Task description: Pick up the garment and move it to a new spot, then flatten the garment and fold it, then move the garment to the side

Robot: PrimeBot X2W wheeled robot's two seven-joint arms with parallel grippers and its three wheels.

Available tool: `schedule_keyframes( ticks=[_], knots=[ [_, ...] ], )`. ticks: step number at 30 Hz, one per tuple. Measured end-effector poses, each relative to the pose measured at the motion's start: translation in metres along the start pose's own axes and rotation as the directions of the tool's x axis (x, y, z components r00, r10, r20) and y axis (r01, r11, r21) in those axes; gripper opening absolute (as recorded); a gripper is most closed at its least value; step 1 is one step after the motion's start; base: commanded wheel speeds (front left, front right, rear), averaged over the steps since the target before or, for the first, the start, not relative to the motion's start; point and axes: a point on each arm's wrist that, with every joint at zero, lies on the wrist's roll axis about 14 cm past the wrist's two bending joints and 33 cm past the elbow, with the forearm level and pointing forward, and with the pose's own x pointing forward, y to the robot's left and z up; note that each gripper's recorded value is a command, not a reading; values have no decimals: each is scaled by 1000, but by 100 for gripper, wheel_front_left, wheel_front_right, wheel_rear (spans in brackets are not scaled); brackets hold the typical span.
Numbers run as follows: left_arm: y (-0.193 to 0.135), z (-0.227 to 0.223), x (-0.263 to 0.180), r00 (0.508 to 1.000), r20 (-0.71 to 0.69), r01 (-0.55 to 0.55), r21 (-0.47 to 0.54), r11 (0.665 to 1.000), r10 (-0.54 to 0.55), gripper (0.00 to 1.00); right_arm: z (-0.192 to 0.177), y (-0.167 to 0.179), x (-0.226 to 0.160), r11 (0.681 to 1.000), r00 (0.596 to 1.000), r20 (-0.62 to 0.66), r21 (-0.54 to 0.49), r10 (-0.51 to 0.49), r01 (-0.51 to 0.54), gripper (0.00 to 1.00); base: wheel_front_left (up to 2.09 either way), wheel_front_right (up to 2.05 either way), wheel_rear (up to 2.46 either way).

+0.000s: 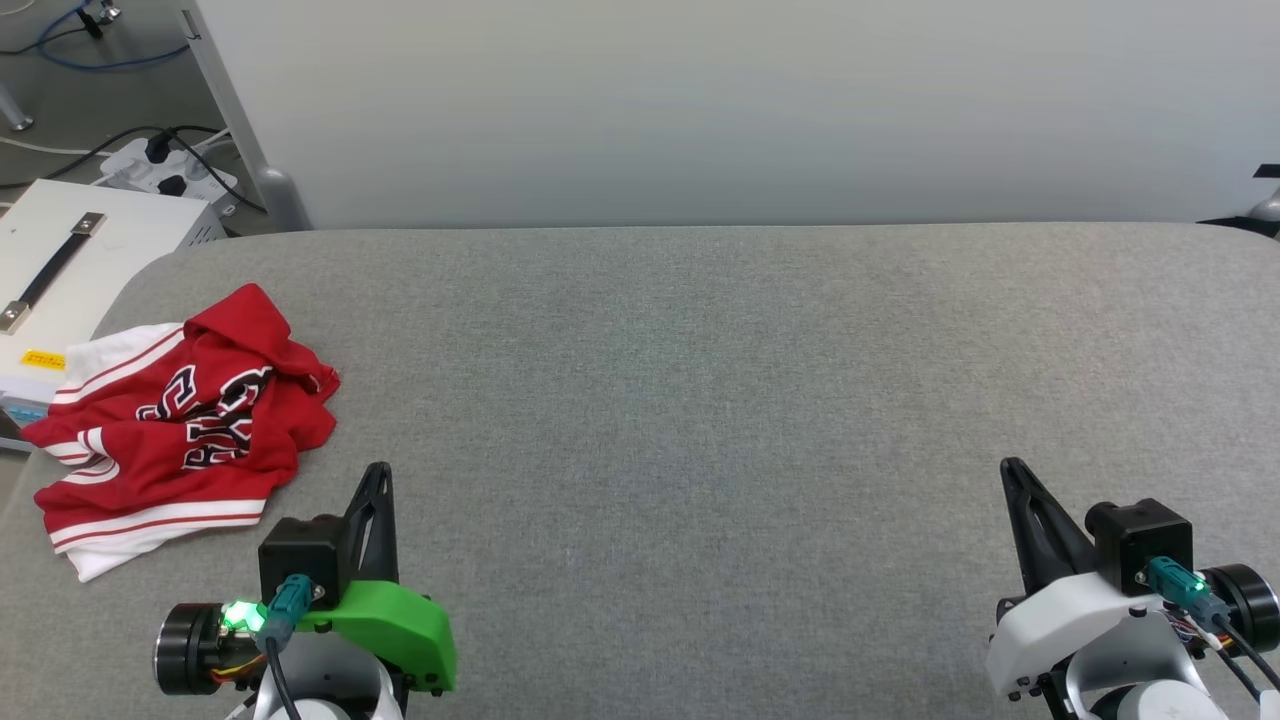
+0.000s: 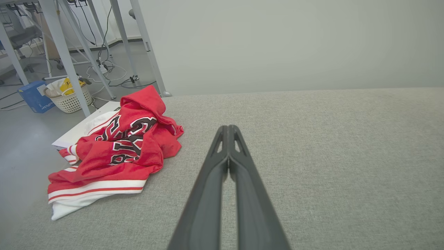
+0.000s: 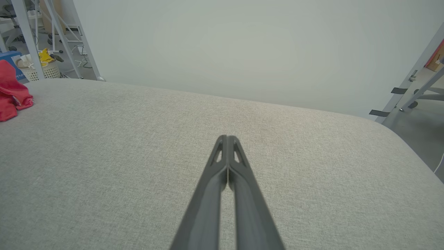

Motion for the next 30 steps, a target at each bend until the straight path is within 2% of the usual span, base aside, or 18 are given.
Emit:
schedule_keyframes(
  ticks=[21,22,30],
  knots=[
    [0,0,0,1000,0,0,0,1000,0,0,0,0,0,1000,1000,0,0,0,0,0,0,0,0],
    [0,0,0,1000,0,0,0,1000,0,100,0,0,0,1000,1000,0,0,0,0,100,0,0,0],
    [0,-1,0,1000,-1,1,0,1000,-1,100,0,0,0,1000,1000,1,4,-2,2,100,0,0,0]
  ],
)
